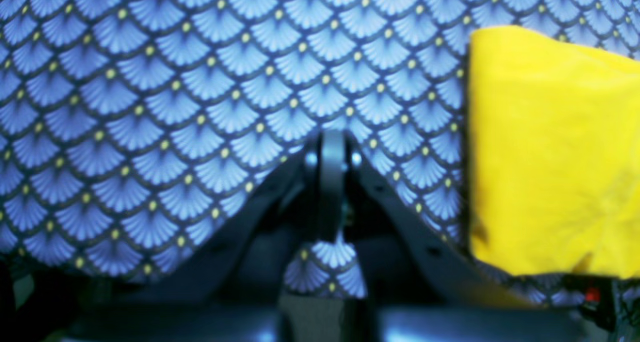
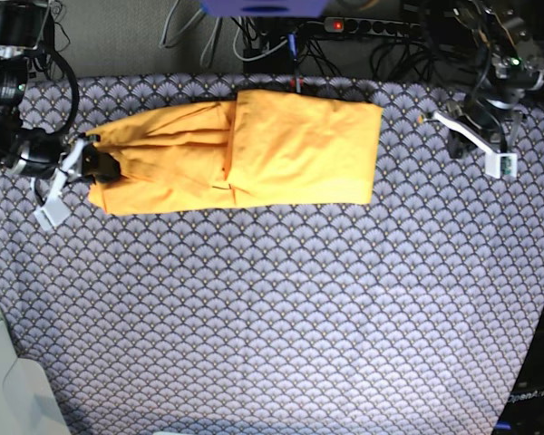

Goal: Fold the T-shirt properly
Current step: 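Grasp the other end of the folded shirt with the right gripper, then fold the grasped end over onto the shirt with the right gripper, then lift the folded end with the right gripper and press it onto the bundle, then regrasp the shirt fabric with the right gripper and tuck it over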

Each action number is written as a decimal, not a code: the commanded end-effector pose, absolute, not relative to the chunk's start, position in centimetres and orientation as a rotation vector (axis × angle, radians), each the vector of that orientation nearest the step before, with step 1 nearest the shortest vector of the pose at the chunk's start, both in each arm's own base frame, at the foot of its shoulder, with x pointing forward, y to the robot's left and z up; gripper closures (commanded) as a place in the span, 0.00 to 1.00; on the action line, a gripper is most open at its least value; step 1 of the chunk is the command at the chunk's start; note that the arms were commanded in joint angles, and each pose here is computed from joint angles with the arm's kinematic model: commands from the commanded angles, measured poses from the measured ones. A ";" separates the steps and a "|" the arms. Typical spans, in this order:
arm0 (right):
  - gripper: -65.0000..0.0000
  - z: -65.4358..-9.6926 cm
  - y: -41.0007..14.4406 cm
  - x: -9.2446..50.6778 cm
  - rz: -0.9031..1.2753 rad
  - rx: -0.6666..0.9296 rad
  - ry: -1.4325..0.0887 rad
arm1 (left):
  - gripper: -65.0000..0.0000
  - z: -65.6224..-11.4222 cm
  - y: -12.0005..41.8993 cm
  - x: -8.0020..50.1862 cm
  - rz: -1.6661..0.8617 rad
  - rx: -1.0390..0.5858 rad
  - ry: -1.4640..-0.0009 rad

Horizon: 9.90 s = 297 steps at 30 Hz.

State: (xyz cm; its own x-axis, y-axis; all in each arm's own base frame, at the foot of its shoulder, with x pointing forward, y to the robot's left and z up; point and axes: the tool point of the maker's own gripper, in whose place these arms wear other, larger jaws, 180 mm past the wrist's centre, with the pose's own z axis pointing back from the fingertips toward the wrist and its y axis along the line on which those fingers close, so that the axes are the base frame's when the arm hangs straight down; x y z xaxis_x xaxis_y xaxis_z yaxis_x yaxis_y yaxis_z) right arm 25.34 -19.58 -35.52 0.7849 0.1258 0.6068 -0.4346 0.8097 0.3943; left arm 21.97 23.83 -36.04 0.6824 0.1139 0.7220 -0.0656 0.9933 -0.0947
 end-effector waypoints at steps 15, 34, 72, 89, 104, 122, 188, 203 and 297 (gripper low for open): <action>1.00 -30.8 -5.4 22.9 0.710 0.769 -0.678 | 1.00 -34.9 28.4 20.2 0.182 0.043 -0.837; 1.00 -31.5 4.0 22.9 0.819 0.781 -0.594 | 1.00 -35.2 28.7 19.4 0.189 0.052 -0.822; 0.79 -35.2 9.4 25.1 0.746 0.746 -0.483 | 1.00 -35.3 28.4 19.4 0.186 0.046 -0.817; 0.99 -33.5 12.9 24.2 0.793 0.817 -0.514 | 1.00 -35.2 28.7 19.4 0.189 0.052 -0.818; 0.99 -33.7 17.1 20.5 0.957 0.762 -0.443 | 1.00 -35.8 28.6 19.2 0.194 0.044 -0.805; 0.99 -32.3 15.8 24.3 0.876 0.743 -0.511 | 1.00 -36.5 28.7 17.9 0.197 0.048 -0.768; 1.00 -32.7 9.2 20.7 0.945 0.630 -0.530 | 1.00 -37.1 26.0 19.8 0.158 -0.031 -0.777; 1.00 -30.5 9.3 21.0 0.969 0.636 -0.604 | 1.00 -35.4 23.2 22.5 0.160 -0.175 -0.873; 0.85 -31.4 14.7 24.6 0.830 0.777 -0.646 | 0.52 -33.6 32.2 21.0 0.274 0.019 -0.904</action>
State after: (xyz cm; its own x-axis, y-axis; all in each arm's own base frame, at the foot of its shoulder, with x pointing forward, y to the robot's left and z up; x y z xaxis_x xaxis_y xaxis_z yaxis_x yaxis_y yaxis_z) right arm 23.92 13.94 -33.05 0.5404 0.4336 0.7211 -0.8221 0.4546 0.3428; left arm 20.47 31.84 -34.77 0.6123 0.2478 0.7508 -0.2540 0.9609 -0.1100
